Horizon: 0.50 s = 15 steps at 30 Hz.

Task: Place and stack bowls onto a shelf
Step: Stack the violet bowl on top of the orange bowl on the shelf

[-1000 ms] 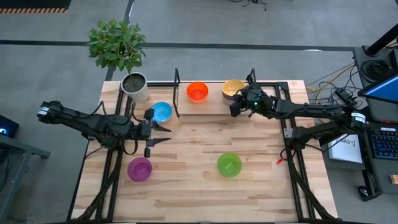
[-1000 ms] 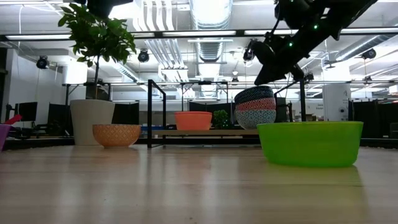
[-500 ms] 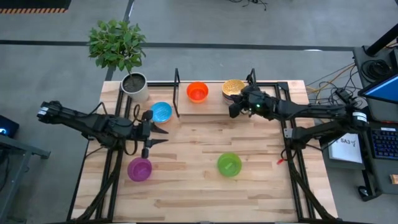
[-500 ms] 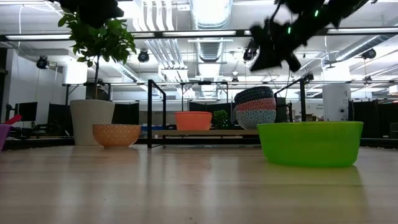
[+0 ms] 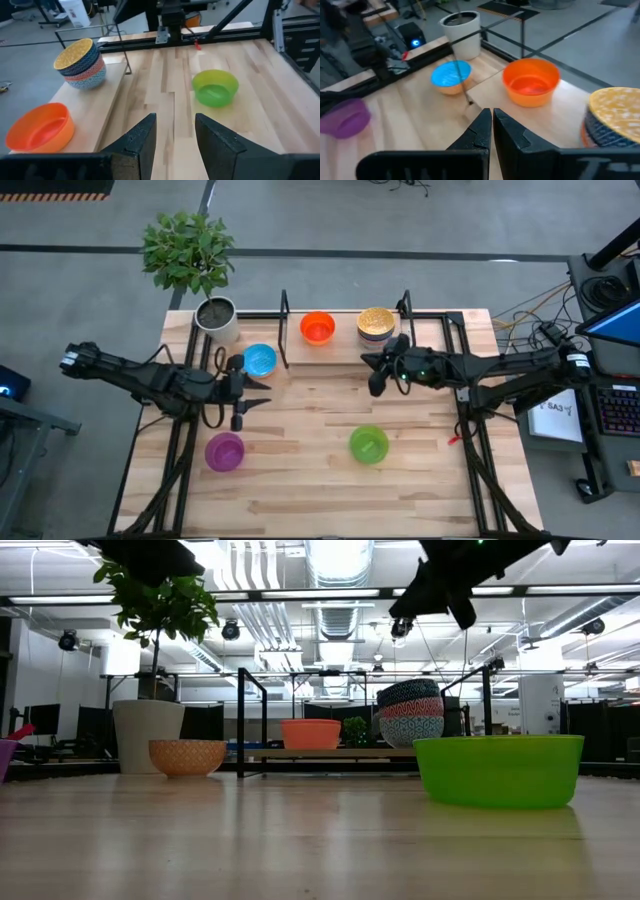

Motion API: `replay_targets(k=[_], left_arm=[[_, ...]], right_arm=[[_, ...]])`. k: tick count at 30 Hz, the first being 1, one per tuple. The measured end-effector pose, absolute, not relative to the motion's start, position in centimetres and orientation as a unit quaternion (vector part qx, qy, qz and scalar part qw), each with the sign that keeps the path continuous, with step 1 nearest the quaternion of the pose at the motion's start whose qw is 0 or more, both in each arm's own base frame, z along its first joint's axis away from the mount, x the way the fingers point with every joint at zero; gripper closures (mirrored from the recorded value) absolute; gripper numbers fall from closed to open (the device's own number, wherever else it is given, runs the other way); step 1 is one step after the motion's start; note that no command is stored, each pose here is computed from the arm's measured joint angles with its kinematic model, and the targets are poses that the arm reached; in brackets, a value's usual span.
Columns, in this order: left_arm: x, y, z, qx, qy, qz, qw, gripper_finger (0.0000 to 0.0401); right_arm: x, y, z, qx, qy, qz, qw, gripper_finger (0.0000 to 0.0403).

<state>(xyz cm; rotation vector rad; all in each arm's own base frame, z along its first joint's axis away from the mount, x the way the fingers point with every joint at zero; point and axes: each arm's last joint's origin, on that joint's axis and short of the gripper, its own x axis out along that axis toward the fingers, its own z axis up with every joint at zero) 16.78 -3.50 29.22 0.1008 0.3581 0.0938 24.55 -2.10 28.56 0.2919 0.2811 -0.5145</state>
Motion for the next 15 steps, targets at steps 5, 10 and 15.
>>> replay_targets(k=[5, 10, 15], left_arm=[[17.0, -3.6, 28.9, 0.053, 0.188, 0.048, 0.98, 0.0282], [17.4, -3.6, 28.5, 0.057, 0.201, 0.049, 0.977, 0.0282], [17.7, -3.5, 28.1, 0.072, 0.214, 0.092, 0.97, 0.0282]], right_arm=[[24.6, -1.5, 28.6, 0.152, 0.136, -0.242, 0.949, 0.0394], [24.6, -0.7, 28.6, 0.154, 0.138, -0.223, 0.953, 0.0394], [24.6, -0.2, 28.7, 0.152, 0.139, -0.213, 0.955, 0.0394]])
